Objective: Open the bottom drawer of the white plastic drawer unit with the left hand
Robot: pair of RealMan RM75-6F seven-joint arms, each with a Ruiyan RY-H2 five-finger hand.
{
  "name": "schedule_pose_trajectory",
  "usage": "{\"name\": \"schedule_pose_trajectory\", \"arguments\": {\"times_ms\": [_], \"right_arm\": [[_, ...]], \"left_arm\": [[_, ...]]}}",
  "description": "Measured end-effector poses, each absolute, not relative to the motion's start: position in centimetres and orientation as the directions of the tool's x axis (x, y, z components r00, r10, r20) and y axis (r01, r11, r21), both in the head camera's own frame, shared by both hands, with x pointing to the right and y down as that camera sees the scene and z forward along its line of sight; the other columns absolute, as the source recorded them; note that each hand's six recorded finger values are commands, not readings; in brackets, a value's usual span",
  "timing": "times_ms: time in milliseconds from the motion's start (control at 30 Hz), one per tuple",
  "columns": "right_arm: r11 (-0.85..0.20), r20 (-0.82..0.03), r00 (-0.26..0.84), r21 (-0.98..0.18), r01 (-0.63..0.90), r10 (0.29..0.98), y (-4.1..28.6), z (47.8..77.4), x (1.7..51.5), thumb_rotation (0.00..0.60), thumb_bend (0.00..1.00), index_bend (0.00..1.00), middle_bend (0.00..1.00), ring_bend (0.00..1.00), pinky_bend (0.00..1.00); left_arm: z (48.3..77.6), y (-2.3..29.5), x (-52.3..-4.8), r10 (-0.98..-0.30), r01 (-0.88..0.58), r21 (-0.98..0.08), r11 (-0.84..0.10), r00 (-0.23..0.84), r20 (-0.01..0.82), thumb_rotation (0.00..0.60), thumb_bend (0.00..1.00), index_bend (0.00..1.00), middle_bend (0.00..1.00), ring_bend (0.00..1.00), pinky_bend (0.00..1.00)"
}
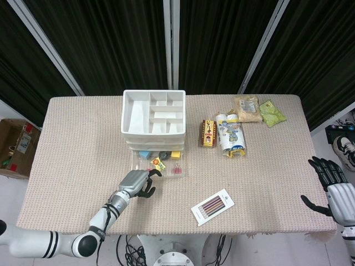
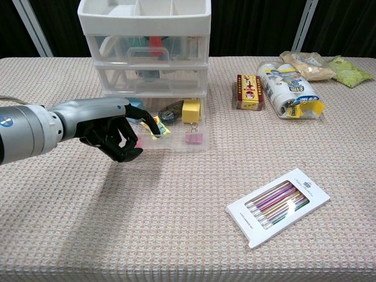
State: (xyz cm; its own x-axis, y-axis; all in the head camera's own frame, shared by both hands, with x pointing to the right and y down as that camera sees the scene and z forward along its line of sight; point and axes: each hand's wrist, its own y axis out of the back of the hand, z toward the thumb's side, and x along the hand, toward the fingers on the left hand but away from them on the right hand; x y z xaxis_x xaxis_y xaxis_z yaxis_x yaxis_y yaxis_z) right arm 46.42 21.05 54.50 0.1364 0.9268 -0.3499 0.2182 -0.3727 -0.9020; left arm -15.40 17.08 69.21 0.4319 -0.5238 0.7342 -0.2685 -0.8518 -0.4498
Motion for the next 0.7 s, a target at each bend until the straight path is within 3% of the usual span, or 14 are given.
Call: {"name": "schedule_pose_trajectory", "arguments": {"times_ms": [200,367,533,700], "right_arm": [[-0.368,-0.346,0.134,-0.904,0.218,0.929,21.2,54.3,46.4,0.6,0.15,0.0,0.06,0.0,0.0],[-0.361,-0.34,0.128,-0.907,0.216,0.932,21.3,54.0,46.6,0.6,0.15,0.0,0.06,0.0,0.0],[-0.356,-0.337,0.119,-0.91,0.214,0.934,21.3,53.8,46.9,0.6,0.15,0.0,0.06,0.0,0.0],[-0.356,-0.337,0.122,-0.911,0.21,0.934,21.3,53.8,46.9,0.6,0.15,0.0,0.06,0.0,0.0]], "left_arm": [[68.4,17.3,-15.6,-0.512,-0.226,-0.461,-0.858,0.449,0.732,0.6,0.46,0.31,0.75,0.93,1.0],[67.8,17.0,-15.8,-0.519,-0.194,-0.489,-0.85,0.464,0.718,0.6,0.45,0.21,0.75,0.93,1.0],[66.3,16.2,-15.9,-0.538,-0.117,-0.563,-0.818,0.503,0.677,0.6,0.45,0.22,0.75,0.91,1.0],[65.4,14.3,-14.7,-0.573,-0.04,-0.673,-0.739,0.562,0.596,0.6,0.38,0.28,0.76,0.9,1.0]]}}
